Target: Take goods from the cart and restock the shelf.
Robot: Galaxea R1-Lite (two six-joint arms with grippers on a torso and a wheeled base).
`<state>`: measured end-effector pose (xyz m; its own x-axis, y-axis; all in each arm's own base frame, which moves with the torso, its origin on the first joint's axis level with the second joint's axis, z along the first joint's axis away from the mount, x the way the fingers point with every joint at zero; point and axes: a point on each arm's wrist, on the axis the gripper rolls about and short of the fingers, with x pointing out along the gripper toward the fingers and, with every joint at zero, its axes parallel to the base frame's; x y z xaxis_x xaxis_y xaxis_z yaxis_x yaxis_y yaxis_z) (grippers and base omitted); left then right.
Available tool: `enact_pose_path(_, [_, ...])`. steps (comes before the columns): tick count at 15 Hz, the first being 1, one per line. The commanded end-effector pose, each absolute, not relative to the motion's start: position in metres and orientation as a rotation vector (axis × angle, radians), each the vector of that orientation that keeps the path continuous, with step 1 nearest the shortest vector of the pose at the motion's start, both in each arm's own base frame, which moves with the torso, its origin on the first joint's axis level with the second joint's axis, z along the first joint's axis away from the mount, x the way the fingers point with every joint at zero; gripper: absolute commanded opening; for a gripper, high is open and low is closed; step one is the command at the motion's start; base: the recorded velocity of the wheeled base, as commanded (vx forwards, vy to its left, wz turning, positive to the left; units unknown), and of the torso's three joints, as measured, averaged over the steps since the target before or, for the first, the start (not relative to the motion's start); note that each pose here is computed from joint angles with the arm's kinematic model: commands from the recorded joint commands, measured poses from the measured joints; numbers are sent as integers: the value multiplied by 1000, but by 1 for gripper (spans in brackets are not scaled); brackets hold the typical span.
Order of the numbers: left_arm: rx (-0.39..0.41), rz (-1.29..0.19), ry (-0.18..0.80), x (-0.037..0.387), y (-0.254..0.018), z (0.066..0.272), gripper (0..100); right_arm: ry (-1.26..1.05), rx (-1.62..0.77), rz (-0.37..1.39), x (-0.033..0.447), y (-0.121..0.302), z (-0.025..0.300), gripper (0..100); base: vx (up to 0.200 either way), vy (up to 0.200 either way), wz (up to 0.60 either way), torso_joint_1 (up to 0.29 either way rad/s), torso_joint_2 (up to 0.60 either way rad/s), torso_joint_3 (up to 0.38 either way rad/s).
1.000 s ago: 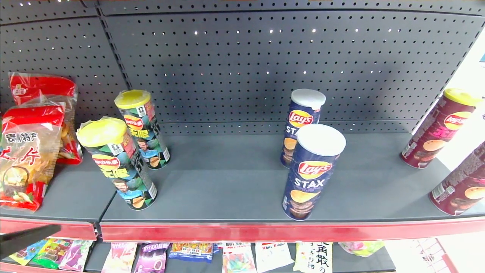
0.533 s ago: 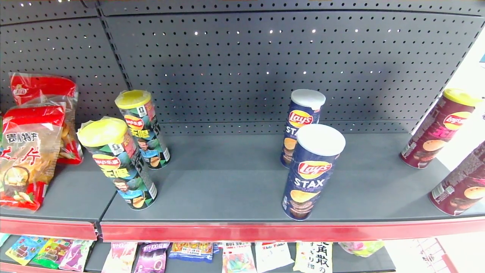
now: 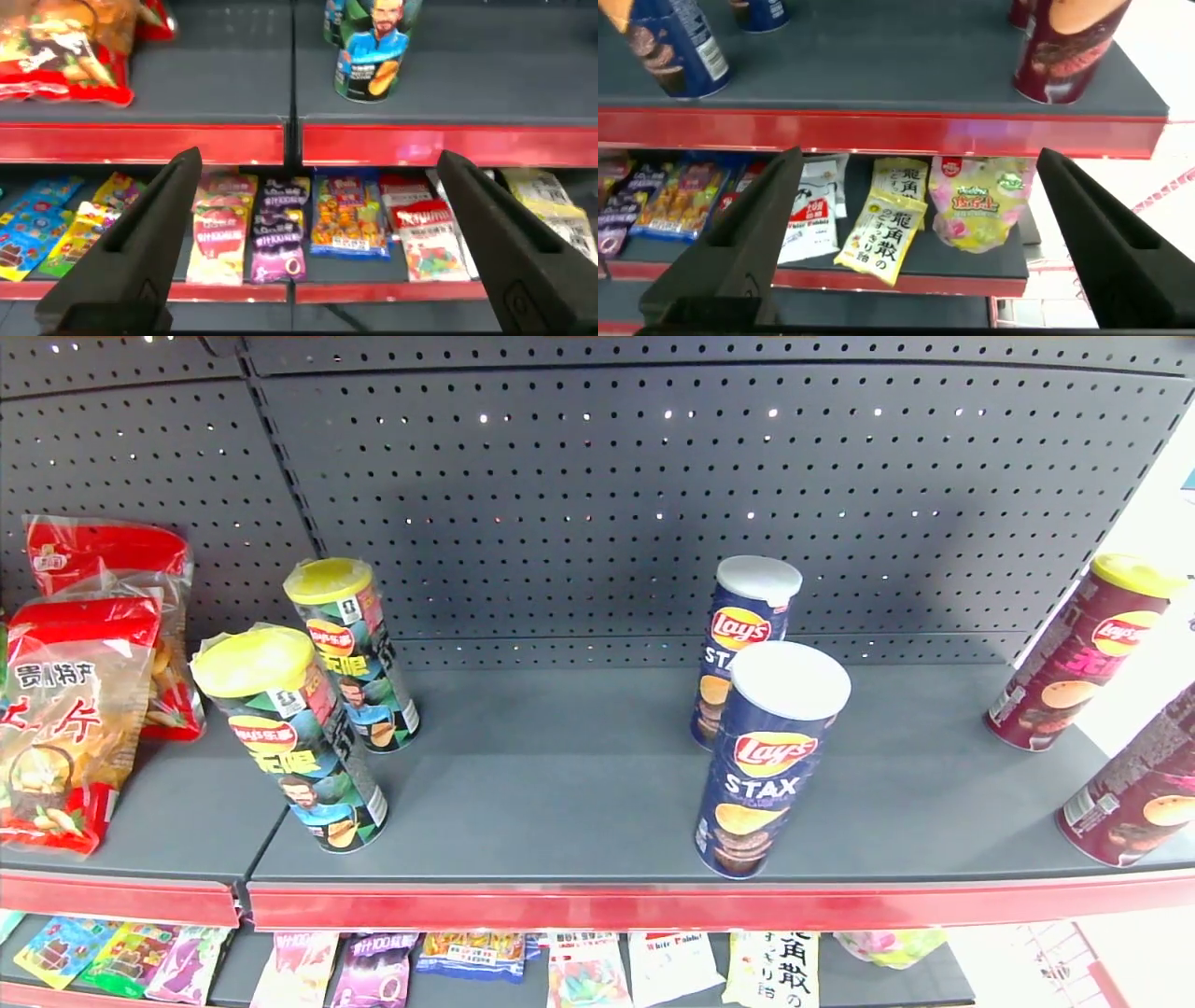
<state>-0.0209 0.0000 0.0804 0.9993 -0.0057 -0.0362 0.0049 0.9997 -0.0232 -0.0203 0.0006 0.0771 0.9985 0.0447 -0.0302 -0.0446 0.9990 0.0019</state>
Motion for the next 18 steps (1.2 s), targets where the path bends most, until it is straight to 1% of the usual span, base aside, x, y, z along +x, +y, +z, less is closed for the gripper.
enact_pose_path(1, [-25, 8, 15, -22, 0, 76, 100, -2, 0, 35, -23, 1, 76, 100, 0, 0, 0, 0, 0, 0])
enact_pose_path(13, [-6, 6, 3, -23, 0, 76, 100, 0, -2, 12, -23, 0, 76, 100, 0, 0, 0, 0, 0, 0])
enact_pose_path(17, [-6, 6, 3, -23, 0, 76, 100, -2, 2, 12, -23, 0, 76, 100, 0, -200, 0, 4, -4, 4])
enact_pose_path(18, [-6, 5, 5, -23, 0, 76, 100, -3, 2, 12, -23, 0, 76, 100, 0, 0, 0, 0, 0, 0])
